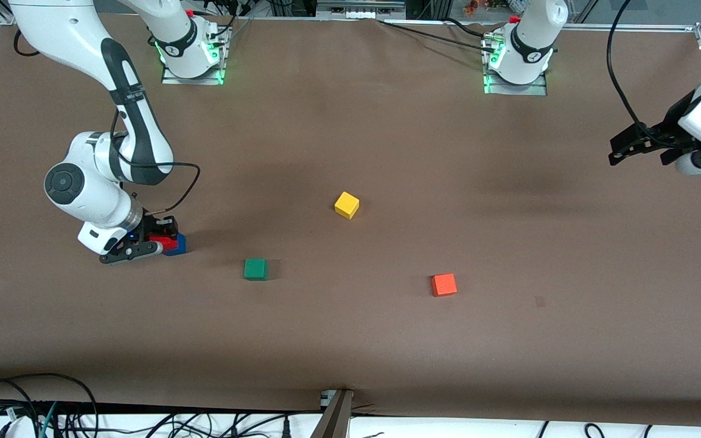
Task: Pass red block to right arm, stack on blue
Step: 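Open the right gripper and lift it off the red cube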
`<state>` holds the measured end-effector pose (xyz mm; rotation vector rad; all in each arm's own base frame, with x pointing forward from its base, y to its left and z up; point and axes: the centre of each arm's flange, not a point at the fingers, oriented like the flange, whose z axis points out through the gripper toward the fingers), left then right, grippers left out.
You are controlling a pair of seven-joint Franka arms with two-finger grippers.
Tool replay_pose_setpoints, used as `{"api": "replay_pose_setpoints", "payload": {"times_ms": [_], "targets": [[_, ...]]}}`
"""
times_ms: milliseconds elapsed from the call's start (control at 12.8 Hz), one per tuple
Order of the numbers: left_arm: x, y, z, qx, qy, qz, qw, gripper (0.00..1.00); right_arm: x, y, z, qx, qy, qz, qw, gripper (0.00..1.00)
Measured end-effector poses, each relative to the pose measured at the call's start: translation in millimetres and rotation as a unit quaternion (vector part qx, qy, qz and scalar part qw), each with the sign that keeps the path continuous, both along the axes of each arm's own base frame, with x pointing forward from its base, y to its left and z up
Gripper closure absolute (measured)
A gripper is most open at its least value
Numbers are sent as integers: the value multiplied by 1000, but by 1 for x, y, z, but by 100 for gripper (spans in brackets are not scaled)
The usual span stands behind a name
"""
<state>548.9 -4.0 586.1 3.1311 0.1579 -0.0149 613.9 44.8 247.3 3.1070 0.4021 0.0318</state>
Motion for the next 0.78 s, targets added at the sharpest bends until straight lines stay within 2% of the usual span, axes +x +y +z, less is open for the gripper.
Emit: {"api": "replay_pose_setpoints", "payload": {"times_ms": [157, 235, 470, 548, 626, 783], "targets": [[0, -1, -2, 0, 2, 34, 999, 0, 0, 0, 0, 0, 0, 0, 1000, 44], [0, -3, -2, 0, 2, 40, 999, 0, 0, 0, 0, 0, 0, 0, 1000, 40], [1, -4, -1, 0, 0, 47, 999, 0, 3, 1, 7, 1, -8, 1, 1000, 7], [1, -4, 0, 0, -3, 47, 999, 0, 5, 2, 14, 3, -11, 1, 1000, 0], [2, -5, 1, 0, -7, 46, 999, 0, 7, 3, 23, 5, -10, 2, 1000, 0], [5, -6, 4, 0, -13, 46, 999, 0, 13, 6, 50, 12, 8, 4, 1000, 0]]}}
